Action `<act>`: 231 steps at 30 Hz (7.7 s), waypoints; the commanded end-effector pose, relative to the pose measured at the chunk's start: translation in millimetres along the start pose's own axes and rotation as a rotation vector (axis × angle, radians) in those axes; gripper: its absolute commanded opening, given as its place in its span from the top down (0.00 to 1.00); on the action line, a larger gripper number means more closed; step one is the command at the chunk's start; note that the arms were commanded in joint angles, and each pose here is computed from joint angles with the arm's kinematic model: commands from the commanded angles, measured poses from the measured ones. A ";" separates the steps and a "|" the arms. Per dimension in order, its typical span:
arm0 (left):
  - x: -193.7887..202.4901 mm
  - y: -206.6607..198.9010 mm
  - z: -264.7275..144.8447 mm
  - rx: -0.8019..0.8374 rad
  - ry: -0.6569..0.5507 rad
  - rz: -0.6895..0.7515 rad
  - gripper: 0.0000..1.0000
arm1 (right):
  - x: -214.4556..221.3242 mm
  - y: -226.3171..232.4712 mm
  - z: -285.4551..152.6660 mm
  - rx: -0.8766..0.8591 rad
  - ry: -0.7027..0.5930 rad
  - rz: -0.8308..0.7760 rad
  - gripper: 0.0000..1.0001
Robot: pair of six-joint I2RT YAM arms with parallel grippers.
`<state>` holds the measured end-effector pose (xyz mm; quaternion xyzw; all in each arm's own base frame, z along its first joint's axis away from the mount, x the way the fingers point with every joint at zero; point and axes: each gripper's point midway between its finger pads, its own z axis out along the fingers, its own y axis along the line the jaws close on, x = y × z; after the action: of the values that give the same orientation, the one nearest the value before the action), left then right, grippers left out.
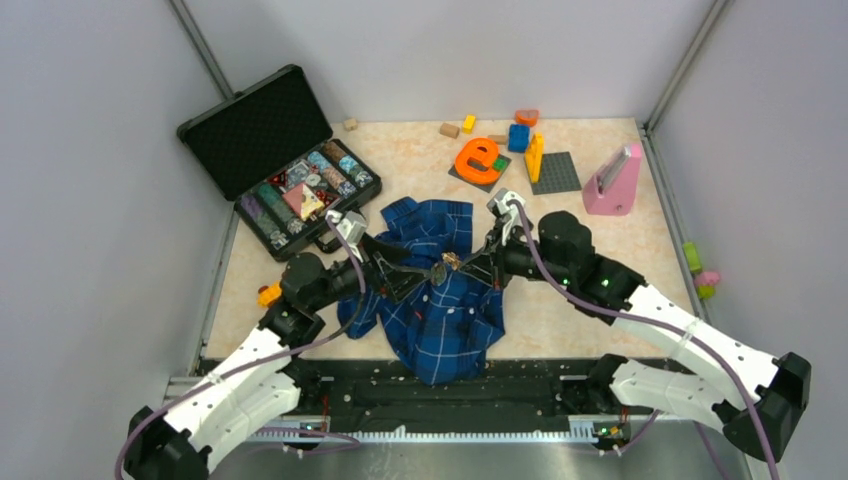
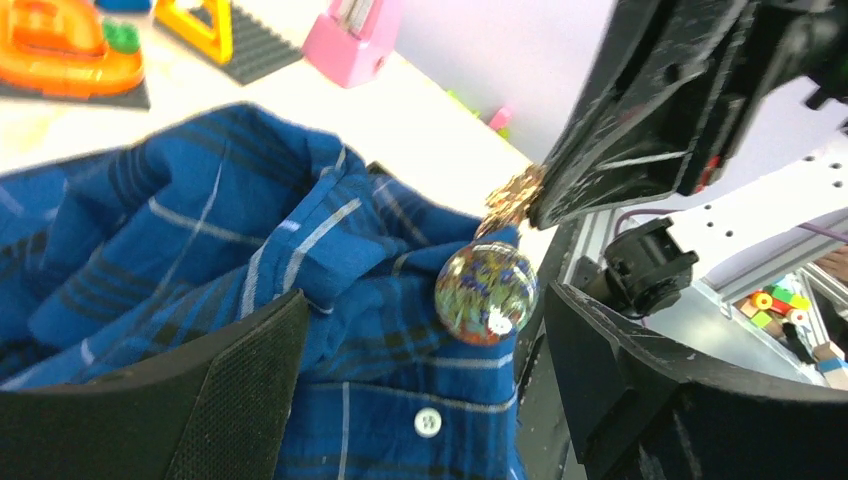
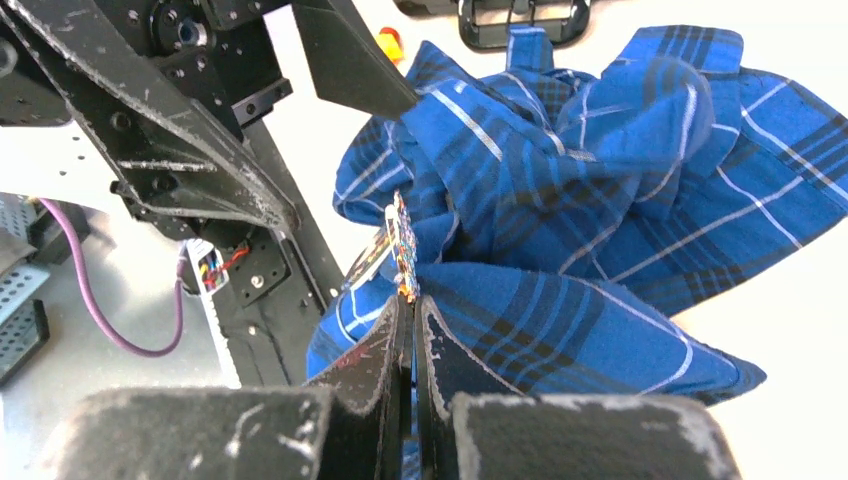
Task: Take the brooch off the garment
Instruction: Remove the brooch from the clothes.
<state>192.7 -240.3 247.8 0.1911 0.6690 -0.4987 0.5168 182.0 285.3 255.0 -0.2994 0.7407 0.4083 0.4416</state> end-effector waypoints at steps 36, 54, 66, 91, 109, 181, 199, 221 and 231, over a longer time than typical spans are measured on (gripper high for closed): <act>16.0 -50.0 34.2 0.402 0.112 0.238 0.10 | -29.6 19.9 -9.5 -0.075 0.182 0.061 1.00; 15.2 -3.5 56.0 -0.101 0.082 0.473 0.11 | -26.3 20.7 -9.8 -0.064 0.204 0.113 1.00; 9.1 7.5 36.0 -0.181 0.040 0.553 0.29 | -1.6 7.4 -21.3 0.013 0.301 0.108 1.00; 11.0 -58.8 43.1 0.182 0.039 0.510 0.06 | 8.7 26.6 -24.2 -0.133 0.349 0.025 1.00; 20.2 -83.3 39.5 0.430 0.107 0.445 0.43 | 6.2 32.6 -23.9 -0.178 0.349 0.006 1.00; -37.9 -90.9 23.6 0.515 -0.044 0.050 1.00 | -63.9 51.1 -25.2 -0.314 -0.375 -0.079 0.57; -34.4 -89.5 17.5 0.521 -0.033 0.061 0.84 | -67.5 57.7 -22.0 -0.357 -0.362 -0.030 1.00; -30.5 -53.8 28.6 0.302 0.025 0.213 0.57 | -63.6 48.1 -11.6 -0.247 -0.163 0.212 1.00; -22.5 -52.7 35.4 0.284 0.064 0.253 0.69 | -65.7 48.0 -10.1 -0.247 -0.168 0.223 1.00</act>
<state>170.2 -285.4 280.3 0.3519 0.5887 -0.5334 0.4951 168.2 302.0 290.9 -0.2286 0.7130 0.5377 0.3877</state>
